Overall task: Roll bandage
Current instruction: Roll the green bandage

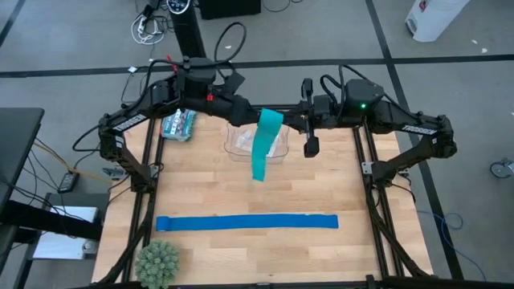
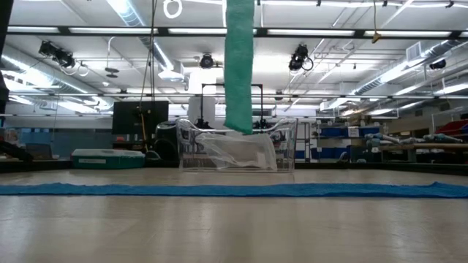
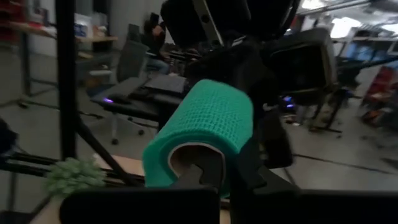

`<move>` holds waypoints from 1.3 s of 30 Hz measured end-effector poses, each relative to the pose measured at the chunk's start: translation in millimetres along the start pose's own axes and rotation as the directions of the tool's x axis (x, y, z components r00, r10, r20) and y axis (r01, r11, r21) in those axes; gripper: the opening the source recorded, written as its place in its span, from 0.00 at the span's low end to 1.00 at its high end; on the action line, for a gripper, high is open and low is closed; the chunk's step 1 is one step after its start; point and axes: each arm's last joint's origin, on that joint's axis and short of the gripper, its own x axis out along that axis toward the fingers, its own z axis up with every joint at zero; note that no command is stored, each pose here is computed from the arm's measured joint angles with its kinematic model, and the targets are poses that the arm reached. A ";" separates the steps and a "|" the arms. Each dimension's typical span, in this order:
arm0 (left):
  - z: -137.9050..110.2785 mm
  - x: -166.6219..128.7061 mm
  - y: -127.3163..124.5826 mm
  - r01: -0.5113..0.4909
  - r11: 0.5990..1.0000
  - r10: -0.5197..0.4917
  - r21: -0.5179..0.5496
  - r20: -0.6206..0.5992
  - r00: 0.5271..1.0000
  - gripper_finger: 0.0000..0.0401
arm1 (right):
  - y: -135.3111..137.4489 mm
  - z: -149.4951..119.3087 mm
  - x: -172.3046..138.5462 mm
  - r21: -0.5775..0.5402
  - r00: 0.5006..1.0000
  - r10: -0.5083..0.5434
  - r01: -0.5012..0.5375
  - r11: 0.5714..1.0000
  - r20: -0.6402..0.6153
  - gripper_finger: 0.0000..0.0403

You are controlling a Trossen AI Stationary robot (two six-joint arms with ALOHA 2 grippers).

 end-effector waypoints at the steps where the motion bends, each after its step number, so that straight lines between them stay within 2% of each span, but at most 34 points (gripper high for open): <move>1: 0.5 0.0 -0.4 0.002 1.000 -0.003 0.027 0.006 1.000 0.29 | 0.4 0.4 -0.8 0.015 1.000 0.014 -0.014 1.000 0.002 0.01; 6: 7.9 -1.2 -3.5 0.034 0.982 -0.047 0.185 0.066 0.997 0.42 | 0.6 5.1 -7.6 0.132 0.998 0.054 -0.057 0.990 0.029 0.00; 11: 11.3 -1.8 -6.9 0.040 0.950 -0.077 0.311 0.106 0.991 0.45 | 0.4 12.4 -20.9 0.227 0.996 0.068 -0.078 0.971 0.053 0.00; 19: 12.4 -5.4 -9.3 0.055 0.938 -0.098 0.342 0.108 0.989 0.45 | -4.4 9.5 -43.7 0.355 0.996 0.075 -0.055 0.933 -0.044 0.00; 22: 11.5 -8.1 -14.8 0.098 0.926 -0.142 0.364 0.096 0.985 0.45 | -10.6 11.4 -52.3 0.453 0.996 0.081 -0.057 0.890 -0.034 0.00; 24: 6.7 -7.0 -18.5 0.110 0.912 -0.152 0.394 0.077 0.985 0.45 | -14.8 11.7 -54.0 0.526 0.993 0.115 -0.088 0.846 -0.018 0.00; 30: -9.3 5.0 -22.1 0.063 0.892 -0.097 0.447 0.056 0.994 0.45 | -27.3 8.3 -47.2 0.757 0.975 0.221 -0.166 0.632 0.029 0.00; 31: -10.2 7.1 -22.5 0.051 0.892 -0.091 0.450 0.067 0.994 0.45 | -28.6 7.0 -44.6 0.770 0.974 0.225 -0.166 0.616 0.030 0.00; 36: -16.4 14.3 -20.6 0.020 0.905 -0.048 0.426 0.057 0.997 0.45 | -33.7 2.0 -35.3 0.788 0.975 0.221 -0.157 0.596 0.027 0.00; 39: -22.2 15.8 -16.9 -0.026 0.918 0.015 0.396 0.030 0.999 0.45 | -38.4 3.6 -34.2 0.795 0.980 0.194 -0.158 0.586 0.051 0.00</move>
